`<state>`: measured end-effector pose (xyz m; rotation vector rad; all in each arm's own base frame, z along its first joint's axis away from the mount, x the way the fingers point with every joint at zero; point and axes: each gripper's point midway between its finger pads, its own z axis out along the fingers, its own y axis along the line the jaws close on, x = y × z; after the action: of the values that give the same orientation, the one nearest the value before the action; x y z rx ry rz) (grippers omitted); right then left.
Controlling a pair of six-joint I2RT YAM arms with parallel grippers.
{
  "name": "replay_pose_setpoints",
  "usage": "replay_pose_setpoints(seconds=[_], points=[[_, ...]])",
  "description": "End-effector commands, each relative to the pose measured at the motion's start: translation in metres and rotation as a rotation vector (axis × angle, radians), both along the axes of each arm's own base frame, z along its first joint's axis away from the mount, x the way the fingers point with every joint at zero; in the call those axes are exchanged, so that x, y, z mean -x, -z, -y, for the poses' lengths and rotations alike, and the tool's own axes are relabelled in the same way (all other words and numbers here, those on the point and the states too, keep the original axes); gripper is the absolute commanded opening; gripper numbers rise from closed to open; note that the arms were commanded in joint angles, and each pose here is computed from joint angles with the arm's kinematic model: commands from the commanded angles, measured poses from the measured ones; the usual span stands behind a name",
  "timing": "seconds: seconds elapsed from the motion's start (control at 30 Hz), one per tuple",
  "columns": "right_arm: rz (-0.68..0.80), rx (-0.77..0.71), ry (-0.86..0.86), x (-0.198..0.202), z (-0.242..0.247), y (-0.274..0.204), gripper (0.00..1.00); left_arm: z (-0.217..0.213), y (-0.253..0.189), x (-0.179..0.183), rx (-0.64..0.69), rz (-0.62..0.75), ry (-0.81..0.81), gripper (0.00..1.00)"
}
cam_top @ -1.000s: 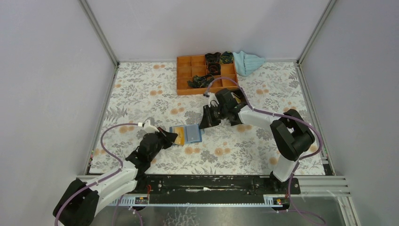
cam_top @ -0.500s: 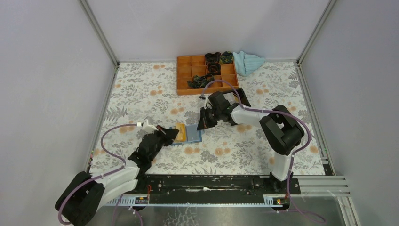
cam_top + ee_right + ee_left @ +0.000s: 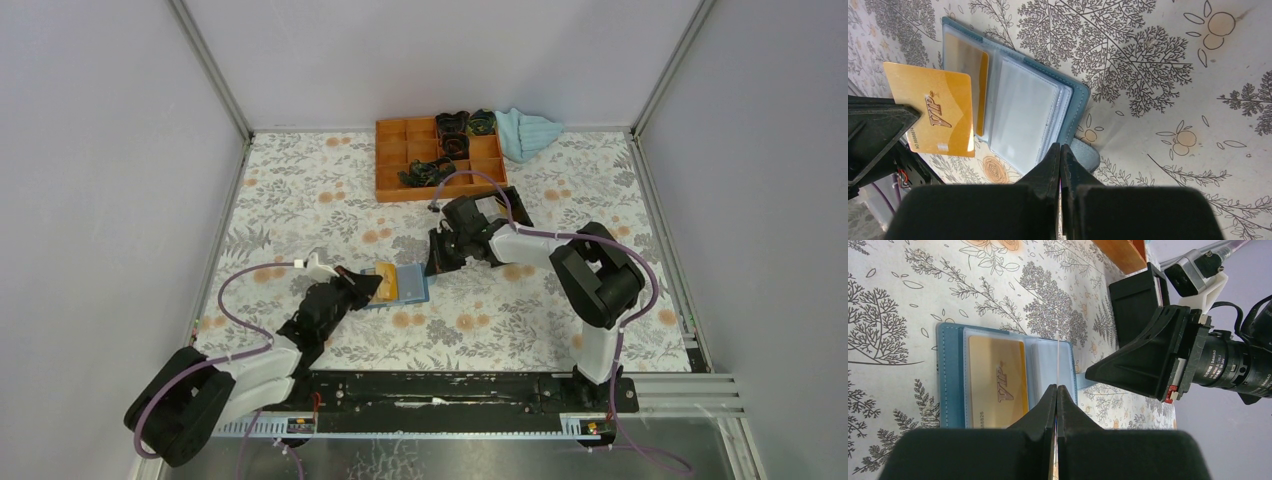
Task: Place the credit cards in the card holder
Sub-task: Insert the credit card into the card holder.
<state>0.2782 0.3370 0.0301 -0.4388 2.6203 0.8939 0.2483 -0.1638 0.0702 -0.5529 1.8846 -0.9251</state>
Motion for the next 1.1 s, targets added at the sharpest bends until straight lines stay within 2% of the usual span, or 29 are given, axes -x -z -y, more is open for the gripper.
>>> replay_pose_setpoints(seconds=[0.0,1.07], points=[[0.03,0.006,0.009,-0.009,-0.006,-0.005,0.0,-0.006,0.002,0.0,0.001,0.031,-0.017,0.0],[0.006,0.013,-0.002,-0.002,-0.013,0.005,0.0,-0.017,0.027,0.005,-0.032,-0.021,-0.061,0.0]])
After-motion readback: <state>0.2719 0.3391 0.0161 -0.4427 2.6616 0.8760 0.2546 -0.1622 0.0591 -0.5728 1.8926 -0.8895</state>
